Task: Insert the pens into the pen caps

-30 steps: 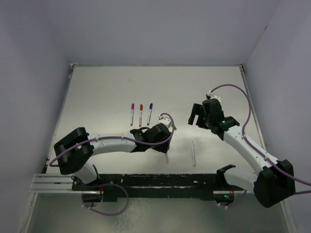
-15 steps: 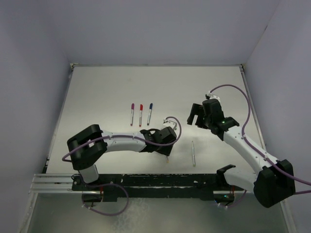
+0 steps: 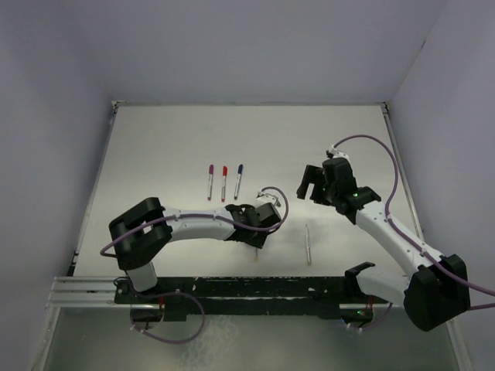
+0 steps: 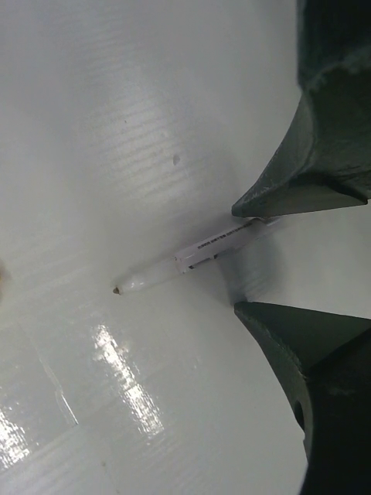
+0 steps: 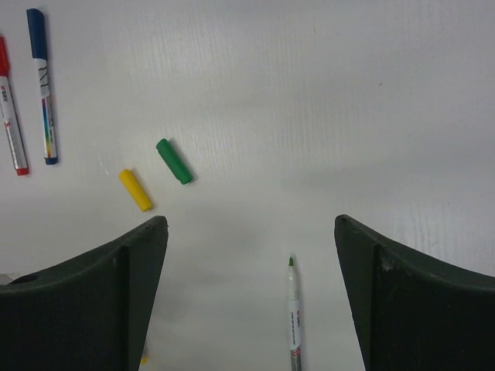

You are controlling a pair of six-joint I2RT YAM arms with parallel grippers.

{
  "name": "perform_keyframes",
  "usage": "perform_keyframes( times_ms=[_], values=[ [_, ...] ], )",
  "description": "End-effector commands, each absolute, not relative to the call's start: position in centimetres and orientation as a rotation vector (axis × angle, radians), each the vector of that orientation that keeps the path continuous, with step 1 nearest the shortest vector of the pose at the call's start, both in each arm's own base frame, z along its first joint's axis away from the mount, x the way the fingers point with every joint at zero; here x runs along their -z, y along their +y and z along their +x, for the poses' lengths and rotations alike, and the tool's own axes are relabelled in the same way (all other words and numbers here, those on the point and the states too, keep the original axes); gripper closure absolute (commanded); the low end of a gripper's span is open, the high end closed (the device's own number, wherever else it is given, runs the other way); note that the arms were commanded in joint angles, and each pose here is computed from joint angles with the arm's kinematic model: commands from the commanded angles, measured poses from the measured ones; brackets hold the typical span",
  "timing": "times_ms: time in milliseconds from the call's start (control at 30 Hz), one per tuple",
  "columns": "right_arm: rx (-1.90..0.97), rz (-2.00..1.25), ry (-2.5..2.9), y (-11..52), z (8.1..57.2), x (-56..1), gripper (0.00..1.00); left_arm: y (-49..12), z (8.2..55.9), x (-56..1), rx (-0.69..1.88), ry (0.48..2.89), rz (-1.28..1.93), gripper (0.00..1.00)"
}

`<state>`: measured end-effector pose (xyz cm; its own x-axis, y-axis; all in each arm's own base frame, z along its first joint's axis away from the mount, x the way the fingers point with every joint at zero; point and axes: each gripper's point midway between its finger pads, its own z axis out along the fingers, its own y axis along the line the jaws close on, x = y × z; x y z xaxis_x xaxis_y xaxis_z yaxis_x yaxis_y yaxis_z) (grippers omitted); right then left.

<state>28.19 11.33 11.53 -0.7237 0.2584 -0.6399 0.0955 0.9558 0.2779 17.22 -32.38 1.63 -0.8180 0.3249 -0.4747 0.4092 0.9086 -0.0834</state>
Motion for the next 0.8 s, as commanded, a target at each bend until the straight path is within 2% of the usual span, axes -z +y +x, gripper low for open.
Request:
perform_keyframes(
  times_ms=[0,133,333,567,767],
  values=[
    [-0.351,0.238,2.306,11.8,28.8,-13.5,0.10,-26.3,14.5,1.0,-0.078,2.769,0.611,0.49],
    [-0.355,0.235,2.307,11.9,28.8,-13.6,0.10,-25.3,13.7,1.4,-0.111,2.804,0.603,0.51],
    [-0.373,0.230,2.309,12.2,28.7,-13.6,0.10,-24.6,13.5,1.4,-0.104,2.799,0.574,0.62],
    [-0.381,0.229,2.323,12.3,28.5,-13.4,0.10,-24.2,12.4,2.8,-0.109,2.853,0.576,0.66],
    [-0.380,0.225,2.307,12.4,29.1,-13.4,0.12,-22.7,11.7,3.5,-0.170,2.883,0.562,0.77]
  ],
)
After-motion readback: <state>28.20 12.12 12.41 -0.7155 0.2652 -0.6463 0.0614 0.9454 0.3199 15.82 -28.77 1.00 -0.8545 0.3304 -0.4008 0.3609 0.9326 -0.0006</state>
